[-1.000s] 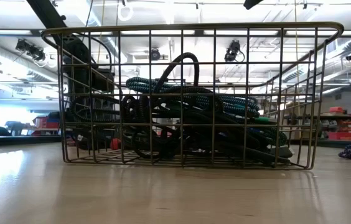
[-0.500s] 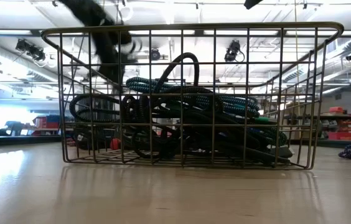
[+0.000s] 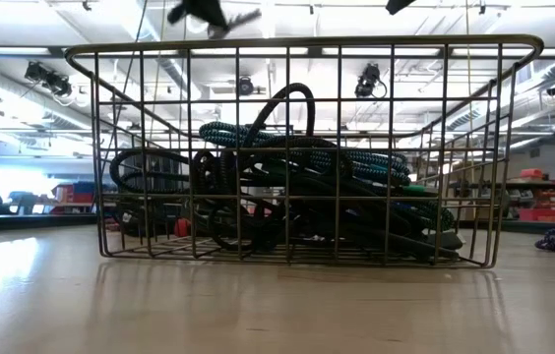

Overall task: Pick and place USB-C Cables
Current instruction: Put the white charger cable into the wire basket

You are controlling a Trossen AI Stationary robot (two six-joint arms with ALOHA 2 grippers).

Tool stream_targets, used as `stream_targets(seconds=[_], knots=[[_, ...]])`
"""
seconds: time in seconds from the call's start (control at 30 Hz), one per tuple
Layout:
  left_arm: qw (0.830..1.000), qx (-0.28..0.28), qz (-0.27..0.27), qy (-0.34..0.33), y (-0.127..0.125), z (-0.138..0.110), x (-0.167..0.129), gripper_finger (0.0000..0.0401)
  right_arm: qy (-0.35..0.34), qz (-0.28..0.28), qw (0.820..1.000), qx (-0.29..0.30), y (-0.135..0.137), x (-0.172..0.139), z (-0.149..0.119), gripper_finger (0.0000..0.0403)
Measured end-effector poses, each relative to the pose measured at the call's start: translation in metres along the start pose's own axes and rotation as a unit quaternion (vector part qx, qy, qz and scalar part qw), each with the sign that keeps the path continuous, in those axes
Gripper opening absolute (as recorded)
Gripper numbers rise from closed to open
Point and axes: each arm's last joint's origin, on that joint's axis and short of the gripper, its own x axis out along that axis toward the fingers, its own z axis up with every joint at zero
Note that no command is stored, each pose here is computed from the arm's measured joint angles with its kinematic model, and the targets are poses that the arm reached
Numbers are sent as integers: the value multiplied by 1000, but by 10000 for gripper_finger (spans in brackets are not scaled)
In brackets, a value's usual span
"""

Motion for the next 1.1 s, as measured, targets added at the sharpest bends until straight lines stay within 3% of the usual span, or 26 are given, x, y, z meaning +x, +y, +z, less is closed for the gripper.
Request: stream_targets(seconds=[0.23,0.57,1.1], knots=[[995,45,-84,-15,-55,-2,-32,14,0,0,1000,0,0,0,0,120],[981,73,-177,26,-123,-28,-38,14,0,1,1000,4,0,0,0,120],[962,112,-180,172,-216,-88,5,14,0,1,1000,6,0,0,0,120]])
